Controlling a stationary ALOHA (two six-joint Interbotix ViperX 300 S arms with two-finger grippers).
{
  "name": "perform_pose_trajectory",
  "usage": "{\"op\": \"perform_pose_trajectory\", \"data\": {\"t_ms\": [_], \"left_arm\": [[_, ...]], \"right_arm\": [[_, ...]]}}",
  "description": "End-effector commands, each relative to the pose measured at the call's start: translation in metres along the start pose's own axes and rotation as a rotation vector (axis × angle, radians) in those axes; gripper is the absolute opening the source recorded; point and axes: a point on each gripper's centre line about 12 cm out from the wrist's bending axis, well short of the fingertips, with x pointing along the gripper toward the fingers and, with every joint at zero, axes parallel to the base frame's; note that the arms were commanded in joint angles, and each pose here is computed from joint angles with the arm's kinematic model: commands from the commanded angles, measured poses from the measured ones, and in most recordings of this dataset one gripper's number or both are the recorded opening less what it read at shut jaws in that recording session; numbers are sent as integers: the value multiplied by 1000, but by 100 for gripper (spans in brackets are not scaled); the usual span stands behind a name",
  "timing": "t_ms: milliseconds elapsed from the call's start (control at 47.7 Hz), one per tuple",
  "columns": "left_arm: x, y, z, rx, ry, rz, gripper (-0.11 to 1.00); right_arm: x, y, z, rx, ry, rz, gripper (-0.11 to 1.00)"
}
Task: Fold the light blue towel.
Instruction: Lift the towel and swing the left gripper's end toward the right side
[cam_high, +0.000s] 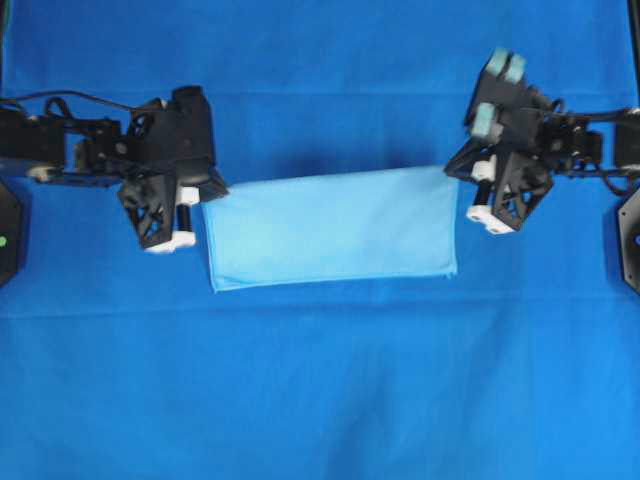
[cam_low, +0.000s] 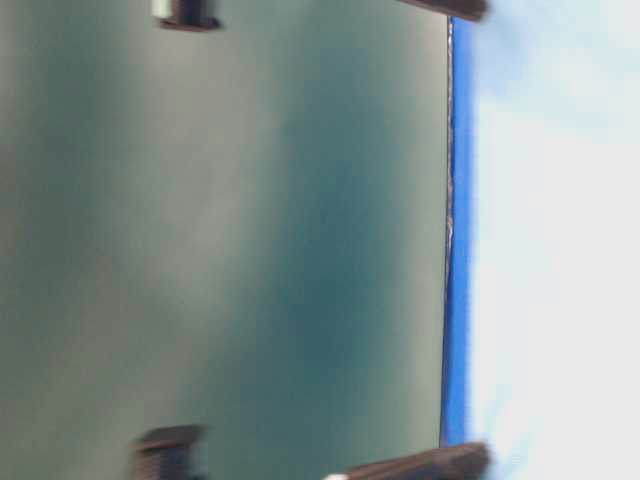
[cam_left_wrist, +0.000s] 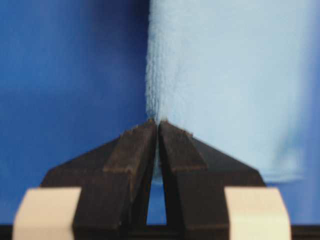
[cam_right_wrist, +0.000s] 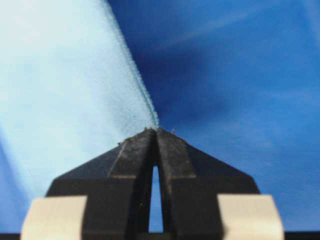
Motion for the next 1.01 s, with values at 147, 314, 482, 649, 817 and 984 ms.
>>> {"op": "perform_pose_trajectory", "data": {"t_ms": [147,314,482,649,817,984], "left_arm": [[-38,-17,35,35,-150,-41,2],[-51,-19,42,34,-208,-46,2],[-51,-19,42,34,-213,-47,2],[-50,-24,45,34,-217,-61,2],[-43,-49,56,62,-250,-120,2],[-33,-84,78,115,-319,-191,2]], "right_arm": [[-50,3,28,15,-151,22,1],[-71,4,34,19,-227,41,1],[-75,4,34,20,-239,43,1],[-69,-1,36,29,-228,24,1],[-56,-21,48,71,-238,-30,1],[-37,-43,73,81,-280,-85,1]]}}
